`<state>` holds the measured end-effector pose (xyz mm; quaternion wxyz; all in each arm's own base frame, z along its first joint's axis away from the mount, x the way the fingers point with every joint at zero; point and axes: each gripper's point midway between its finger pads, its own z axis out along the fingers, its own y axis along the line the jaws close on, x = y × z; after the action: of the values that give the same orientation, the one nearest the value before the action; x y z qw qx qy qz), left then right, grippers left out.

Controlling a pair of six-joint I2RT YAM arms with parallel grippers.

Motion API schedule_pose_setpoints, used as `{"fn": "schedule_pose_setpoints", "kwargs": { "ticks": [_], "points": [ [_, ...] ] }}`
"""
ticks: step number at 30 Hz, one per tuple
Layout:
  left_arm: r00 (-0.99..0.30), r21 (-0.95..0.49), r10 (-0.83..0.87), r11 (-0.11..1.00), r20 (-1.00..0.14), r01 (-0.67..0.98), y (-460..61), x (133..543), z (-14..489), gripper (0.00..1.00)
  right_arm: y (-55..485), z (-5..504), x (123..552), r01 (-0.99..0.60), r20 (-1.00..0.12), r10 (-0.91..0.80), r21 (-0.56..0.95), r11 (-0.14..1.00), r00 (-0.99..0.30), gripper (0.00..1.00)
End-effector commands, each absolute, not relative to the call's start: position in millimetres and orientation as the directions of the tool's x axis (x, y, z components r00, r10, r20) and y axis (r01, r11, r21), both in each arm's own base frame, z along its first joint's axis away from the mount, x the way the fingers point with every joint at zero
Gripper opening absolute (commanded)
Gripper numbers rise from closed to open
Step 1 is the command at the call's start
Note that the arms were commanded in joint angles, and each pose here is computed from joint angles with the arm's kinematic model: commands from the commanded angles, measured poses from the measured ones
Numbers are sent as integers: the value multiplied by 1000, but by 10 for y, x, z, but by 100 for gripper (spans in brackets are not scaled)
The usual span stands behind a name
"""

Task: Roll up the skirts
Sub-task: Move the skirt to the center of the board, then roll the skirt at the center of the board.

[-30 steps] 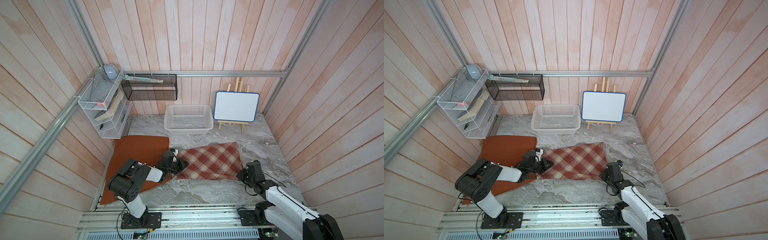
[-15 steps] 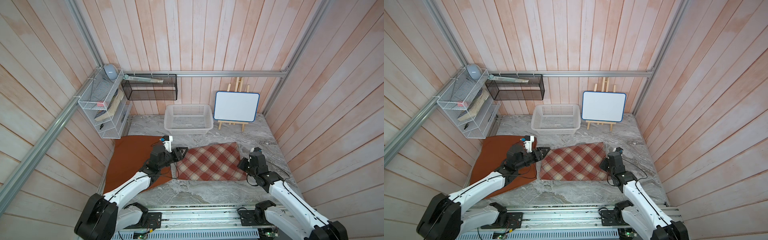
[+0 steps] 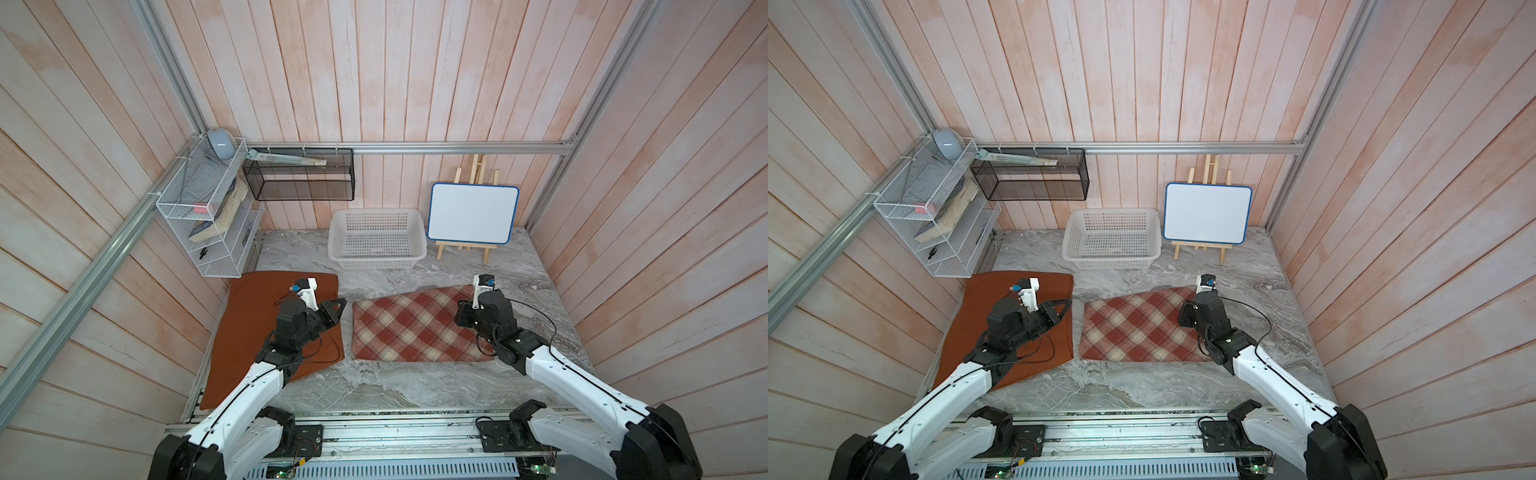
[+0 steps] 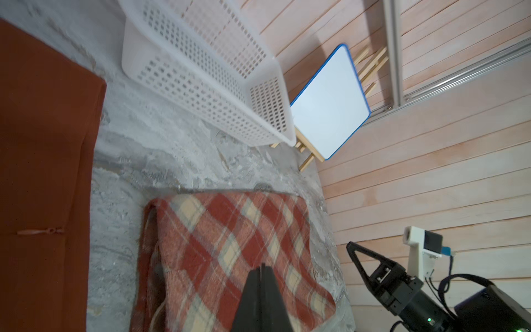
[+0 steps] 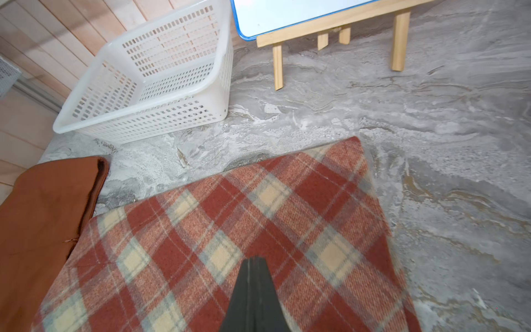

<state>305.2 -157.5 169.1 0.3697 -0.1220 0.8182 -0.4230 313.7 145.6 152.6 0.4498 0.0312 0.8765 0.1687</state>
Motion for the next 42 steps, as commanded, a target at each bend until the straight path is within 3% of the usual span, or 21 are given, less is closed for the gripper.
{"fn": "schedule_pose_setpoints", "kwargs": {
  "ticks": [1, 5, 11, 16, 21, 38, 42],
  "points": [
    [-818, -794, -426, 605, -385, 59, -1718, 2910, 1473, 19, 1834, 1517, 3181, -233, -763, 87, 301, 925, -640, 0],
    [-880, -759, -382, 650, -283, -38, -1698, 2773, 1122, 48, 2474, 1355, 3042, -373, -713, -55, 298, 879, -699, 0],
    [-912, -681, -332, 727, -241, -85, -1614, 2691, 870, 58, 3018, 1091, 2907, -480, -655, -196, 287, 829, -730, 0],
    [-920, -647, -326, 754, -218, -115, -1578, 2706, 654, 58, 3279, 907, 2886, -524, -620, -259, 292, 800, -741, 0],
    [-925, -637, -329, 758, -189, -140, -1599, 2775, 483, 46, 3462, 747, 2912, -544, -579, -309, 288, 788, -754, 0],
    [-942, -703, -296, 704, -162, -100, -1778, 2787, 416, 49, 3235, 215, 2857, -490, -472, -335, 254, 834, -816, 0],
    [-942, -655, -315, 738, -116, -166, -1711, 2708, 243, 39, 3207, 185, 2832, -485, -465, -332, 261, 835, -821, 0]
  ]
}}
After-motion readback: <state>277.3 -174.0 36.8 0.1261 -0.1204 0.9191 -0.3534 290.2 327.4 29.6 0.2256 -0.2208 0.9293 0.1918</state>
